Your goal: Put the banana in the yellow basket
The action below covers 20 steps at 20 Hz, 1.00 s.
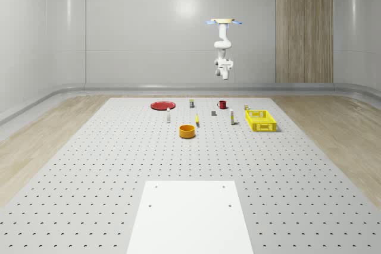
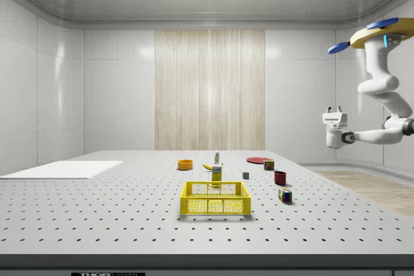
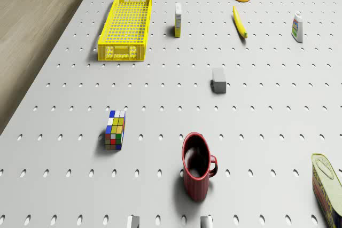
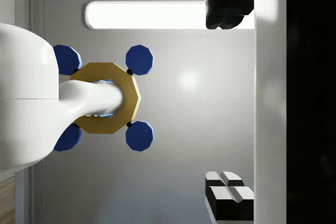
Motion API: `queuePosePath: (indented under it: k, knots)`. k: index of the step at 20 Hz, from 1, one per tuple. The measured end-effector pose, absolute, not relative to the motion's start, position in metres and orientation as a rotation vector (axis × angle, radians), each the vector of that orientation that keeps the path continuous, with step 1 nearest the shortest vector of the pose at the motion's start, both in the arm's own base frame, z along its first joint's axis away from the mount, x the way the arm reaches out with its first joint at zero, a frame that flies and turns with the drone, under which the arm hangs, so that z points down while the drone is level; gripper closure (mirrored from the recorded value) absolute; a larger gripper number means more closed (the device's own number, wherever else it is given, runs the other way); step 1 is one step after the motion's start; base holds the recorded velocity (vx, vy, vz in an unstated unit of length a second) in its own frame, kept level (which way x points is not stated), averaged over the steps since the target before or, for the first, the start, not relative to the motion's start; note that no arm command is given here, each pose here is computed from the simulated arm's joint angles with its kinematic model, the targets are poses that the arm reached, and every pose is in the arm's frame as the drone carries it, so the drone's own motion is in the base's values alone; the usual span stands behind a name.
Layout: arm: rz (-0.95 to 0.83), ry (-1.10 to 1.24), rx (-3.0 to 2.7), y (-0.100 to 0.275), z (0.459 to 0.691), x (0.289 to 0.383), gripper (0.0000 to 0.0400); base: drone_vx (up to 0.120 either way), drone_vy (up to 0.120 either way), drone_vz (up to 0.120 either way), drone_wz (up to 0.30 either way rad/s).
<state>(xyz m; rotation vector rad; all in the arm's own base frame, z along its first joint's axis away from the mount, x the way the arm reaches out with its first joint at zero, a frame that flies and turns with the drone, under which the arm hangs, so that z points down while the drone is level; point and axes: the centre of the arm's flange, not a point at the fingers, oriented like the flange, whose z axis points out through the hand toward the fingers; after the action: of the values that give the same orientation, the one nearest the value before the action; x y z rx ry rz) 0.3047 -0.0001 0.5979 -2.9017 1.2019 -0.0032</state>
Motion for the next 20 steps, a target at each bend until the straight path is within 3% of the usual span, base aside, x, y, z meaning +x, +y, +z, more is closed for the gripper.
queuePosePath:
  k: [9, 20]
  knots:
    - [-0.013, 1.201, -2.899, 0.000, 0.659, 0.3022, 0.0000, 0.004, -0.120, 0.000, 0.000]
    - [-0.026, 1.200, -2.896, 0.000, 0.688, 0.3042, 0.0000, 0.120, -0.120, 0.000, 0.000]
